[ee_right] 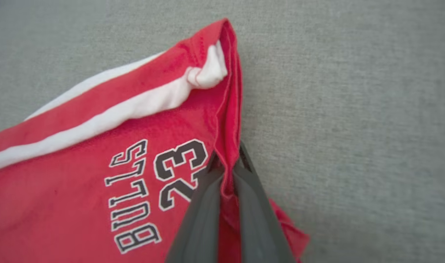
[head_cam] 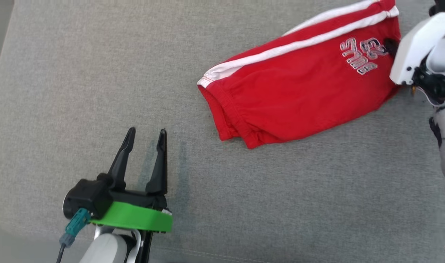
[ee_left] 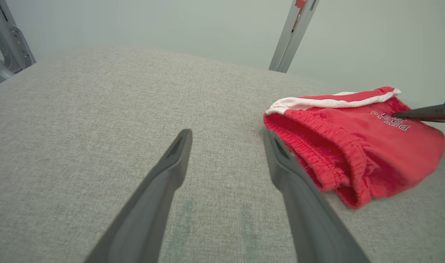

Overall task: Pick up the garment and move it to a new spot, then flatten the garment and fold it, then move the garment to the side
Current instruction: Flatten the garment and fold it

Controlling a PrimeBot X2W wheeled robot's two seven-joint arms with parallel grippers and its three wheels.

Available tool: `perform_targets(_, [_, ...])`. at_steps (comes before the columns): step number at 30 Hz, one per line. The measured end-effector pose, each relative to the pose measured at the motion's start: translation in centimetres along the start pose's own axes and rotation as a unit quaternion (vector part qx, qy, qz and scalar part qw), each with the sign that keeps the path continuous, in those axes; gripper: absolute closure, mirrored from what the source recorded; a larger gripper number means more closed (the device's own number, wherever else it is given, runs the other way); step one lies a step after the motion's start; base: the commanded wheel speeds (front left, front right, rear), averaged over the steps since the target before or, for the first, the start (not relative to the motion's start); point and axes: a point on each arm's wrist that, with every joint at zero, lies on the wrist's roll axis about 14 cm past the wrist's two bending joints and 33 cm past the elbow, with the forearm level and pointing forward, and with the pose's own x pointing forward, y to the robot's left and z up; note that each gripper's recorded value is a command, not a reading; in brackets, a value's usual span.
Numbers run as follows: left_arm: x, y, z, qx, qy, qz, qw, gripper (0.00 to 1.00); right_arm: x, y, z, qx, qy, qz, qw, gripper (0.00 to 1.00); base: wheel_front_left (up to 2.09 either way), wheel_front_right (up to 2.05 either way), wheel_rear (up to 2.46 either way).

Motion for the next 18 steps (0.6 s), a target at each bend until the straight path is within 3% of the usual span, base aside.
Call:
perform_targets(12, [-2.7,-1.3,0.6,-0.009,-0.028,-0.017,0.999,0.0,-10.1,-9.4,1.8,0.062,-0.112,-0.102,0.986,1.0,0.0,0.0,0.0])
perform_targets(18, [-3.2,-2.9,0.4,-0.007,-0.029,-0.045,0.999,0.0,-13.7,-8.8,4.7,0.042,-0.157,-0.104,0.981,1.0,0.0,0.0,0.0])
